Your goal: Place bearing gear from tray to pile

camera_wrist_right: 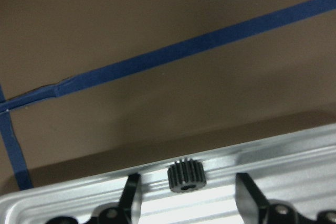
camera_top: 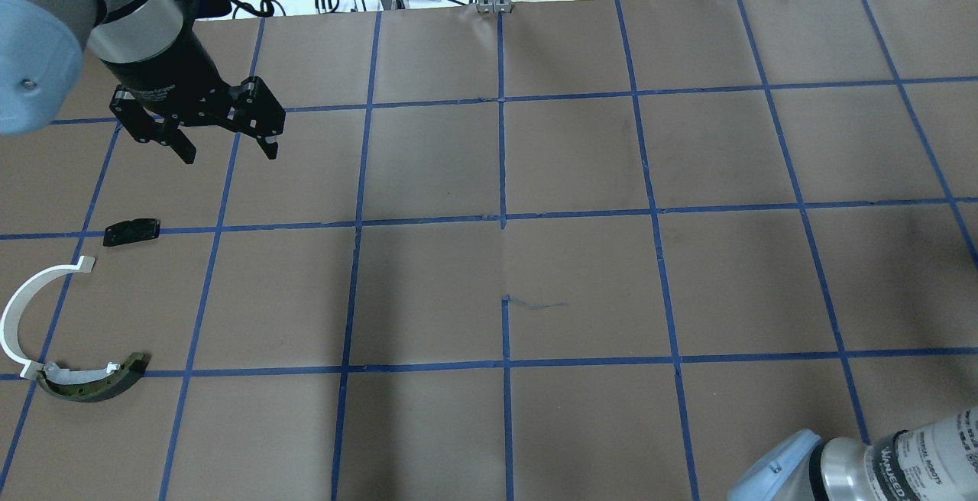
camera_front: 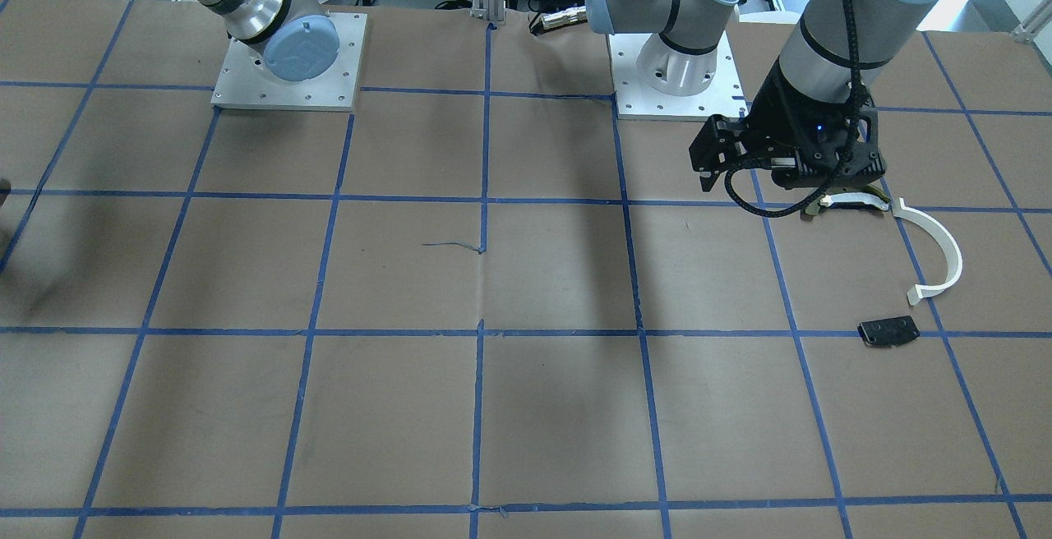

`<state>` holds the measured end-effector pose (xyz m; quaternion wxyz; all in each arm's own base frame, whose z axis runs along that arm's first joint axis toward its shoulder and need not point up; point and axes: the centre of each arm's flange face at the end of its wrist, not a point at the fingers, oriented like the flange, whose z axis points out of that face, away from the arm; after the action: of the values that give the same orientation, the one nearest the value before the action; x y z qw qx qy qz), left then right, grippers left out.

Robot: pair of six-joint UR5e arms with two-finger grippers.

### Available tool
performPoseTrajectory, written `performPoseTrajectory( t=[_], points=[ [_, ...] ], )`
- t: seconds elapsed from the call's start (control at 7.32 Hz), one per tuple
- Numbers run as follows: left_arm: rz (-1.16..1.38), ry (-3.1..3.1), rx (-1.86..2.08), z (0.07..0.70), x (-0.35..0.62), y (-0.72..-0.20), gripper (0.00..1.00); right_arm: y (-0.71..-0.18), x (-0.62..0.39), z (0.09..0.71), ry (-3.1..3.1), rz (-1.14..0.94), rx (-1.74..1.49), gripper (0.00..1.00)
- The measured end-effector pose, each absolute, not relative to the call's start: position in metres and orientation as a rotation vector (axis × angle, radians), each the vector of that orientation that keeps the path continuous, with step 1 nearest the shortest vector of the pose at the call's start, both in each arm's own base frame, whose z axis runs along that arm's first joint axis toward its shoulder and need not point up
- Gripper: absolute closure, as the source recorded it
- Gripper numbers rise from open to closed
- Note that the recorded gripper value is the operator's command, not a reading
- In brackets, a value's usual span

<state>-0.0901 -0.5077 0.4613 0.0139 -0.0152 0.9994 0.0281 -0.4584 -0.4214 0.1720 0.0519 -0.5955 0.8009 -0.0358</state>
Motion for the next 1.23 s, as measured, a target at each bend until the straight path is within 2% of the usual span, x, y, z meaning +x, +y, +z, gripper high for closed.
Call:
performPoseTrajectory(
  t=[0.14,0.27,0.68,1.23],
  points=[
    [0.090,3.112,-0.048,0.461,-0.090,-0.508,0.00,-0.421,-0.457,0.171,2.433,-0.109,-1.809,0.68],
    [0.089,3.112,-0.047,0.460,-0.090,-0.508,0.00,-0.420,-0.457,0.171,2.433,-0.107,-1.808,0.70],
    [0.062,3.113,-0.052,0.460,-0.089,-0.512,0.00,-0.420,-0.457,0.181,2.447,-0.102,-1.815,0.74],
    [0.048,3.112,-0.053,0.460,-0.088,-0.514,0.00,-0.420,-0.440,0.229,2.545,-0.101,-1.685,0.74]
  ],
)
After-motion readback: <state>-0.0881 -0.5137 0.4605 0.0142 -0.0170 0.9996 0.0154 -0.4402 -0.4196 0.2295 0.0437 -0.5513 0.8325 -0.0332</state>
